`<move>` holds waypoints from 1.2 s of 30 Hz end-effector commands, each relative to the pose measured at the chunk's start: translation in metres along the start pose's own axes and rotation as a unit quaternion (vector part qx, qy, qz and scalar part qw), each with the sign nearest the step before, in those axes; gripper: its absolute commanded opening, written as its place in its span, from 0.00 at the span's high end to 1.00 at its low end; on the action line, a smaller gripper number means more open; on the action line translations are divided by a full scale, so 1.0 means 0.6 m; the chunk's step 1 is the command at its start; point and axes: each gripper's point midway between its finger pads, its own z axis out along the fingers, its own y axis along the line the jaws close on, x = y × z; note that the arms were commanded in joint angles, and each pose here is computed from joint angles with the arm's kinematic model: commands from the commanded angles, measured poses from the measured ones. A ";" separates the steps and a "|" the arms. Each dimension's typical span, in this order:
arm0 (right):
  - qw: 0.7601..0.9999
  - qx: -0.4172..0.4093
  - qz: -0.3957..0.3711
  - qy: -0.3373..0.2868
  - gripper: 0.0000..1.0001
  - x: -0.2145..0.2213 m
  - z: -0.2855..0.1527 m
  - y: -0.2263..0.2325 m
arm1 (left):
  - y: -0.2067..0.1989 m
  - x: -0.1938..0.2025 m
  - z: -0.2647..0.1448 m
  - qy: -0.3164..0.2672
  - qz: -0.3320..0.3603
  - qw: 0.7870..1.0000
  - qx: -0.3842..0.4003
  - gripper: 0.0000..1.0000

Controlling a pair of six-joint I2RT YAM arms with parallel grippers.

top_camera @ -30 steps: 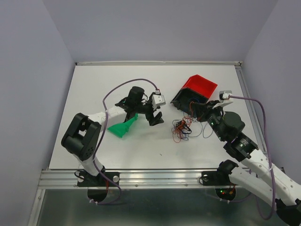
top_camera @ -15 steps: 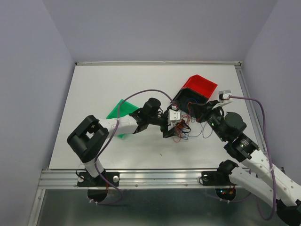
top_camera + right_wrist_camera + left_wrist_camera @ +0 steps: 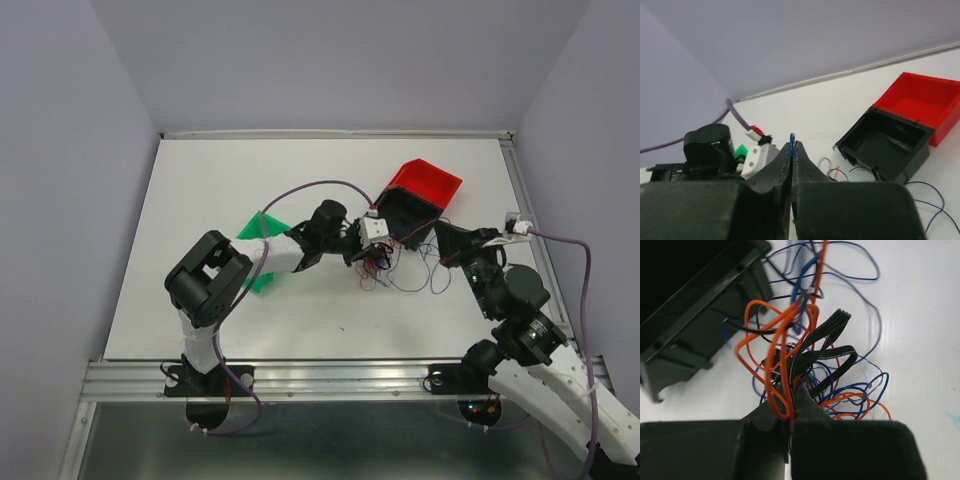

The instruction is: Untangle the cables

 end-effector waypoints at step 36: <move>0.966 0.006 -0.103 0.238 0.99 0.208 0.113 0.007 | 0.205 -0.072 -0.227 -0.062 -0.104 0.979 -0.164 1.00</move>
